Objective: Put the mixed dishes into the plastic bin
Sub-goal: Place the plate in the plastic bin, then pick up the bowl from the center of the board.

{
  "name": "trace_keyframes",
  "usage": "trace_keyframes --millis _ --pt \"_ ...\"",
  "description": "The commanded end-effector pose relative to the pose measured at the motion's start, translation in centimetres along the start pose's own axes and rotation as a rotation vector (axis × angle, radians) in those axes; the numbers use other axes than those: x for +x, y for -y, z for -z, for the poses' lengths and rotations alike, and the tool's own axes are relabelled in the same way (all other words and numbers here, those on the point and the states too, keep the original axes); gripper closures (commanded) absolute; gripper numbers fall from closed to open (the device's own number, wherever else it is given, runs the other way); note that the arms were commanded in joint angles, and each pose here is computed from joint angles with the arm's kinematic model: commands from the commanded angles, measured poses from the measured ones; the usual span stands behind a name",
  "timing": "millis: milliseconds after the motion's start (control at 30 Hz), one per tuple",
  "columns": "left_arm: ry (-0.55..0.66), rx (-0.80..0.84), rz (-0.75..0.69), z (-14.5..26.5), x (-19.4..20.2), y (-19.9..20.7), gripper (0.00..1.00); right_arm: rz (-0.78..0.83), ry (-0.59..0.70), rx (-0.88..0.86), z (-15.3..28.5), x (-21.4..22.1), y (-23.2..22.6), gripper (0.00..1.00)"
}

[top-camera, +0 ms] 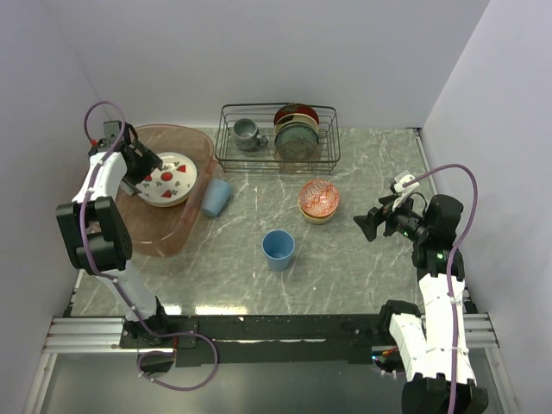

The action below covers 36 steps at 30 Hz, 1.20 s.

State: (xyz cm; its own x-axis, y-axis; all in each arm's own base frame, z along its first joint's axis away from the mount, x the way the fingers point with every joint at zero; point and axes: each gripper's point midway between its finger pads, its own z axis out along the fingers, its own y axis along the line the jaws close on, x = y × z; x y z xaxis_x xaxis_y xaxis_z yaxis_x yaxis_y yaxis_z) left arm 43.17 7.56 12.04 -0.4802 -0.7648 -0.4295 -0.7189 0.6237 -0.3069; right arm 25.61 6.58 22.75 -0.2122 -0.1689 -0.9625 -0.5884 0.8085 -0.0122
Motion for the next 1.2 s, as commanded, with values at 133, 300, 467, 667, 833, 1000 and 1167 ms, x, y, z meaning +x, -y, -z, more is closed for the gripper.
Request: trace_keyframes --millis 133,300,467,667,833,1000,1167 --pt "0.121 0.181 -0.076 5.4 -2.6 2.8 0.05 0.04 0.021 0.017 0.0 -0.6 0.4 0.0" --pt "0.295 0.43 -0.152 12.6 -2.6 4.1 0.01 0.044 0.014 0.033 0.0 -0.4 0.8 0.0" --pt "0.357 0.571 -0.193 17.0 -0.1 3.2 0.01 0.05 0.01 0.043 0.0 -0.1 1.0 0.0" --pt "0.356 0.719 -0.268 19.9 3.7 2.6 0.01 0.051 0.011 0.021 -0.2 0.3 0.7 0.0" --pt "0.382 0.869 -0.377 22.0 7.0 2.3 0.01 0.066 0.012 -0.008 -0.2 -0.4 0.4 0.0" --pt "0.398 0.919 -0.447 22.8 8.9 1.7 0.01 0.067 -0.04 -0.097 -0.4 -0.8 -0.4 0.0" --pt "0.418 0.961 -0.469 23.1 10.2 1.2 0.01 0.039 -0.142 -0.157 -1.7 -0.2 -1.0 0.0"
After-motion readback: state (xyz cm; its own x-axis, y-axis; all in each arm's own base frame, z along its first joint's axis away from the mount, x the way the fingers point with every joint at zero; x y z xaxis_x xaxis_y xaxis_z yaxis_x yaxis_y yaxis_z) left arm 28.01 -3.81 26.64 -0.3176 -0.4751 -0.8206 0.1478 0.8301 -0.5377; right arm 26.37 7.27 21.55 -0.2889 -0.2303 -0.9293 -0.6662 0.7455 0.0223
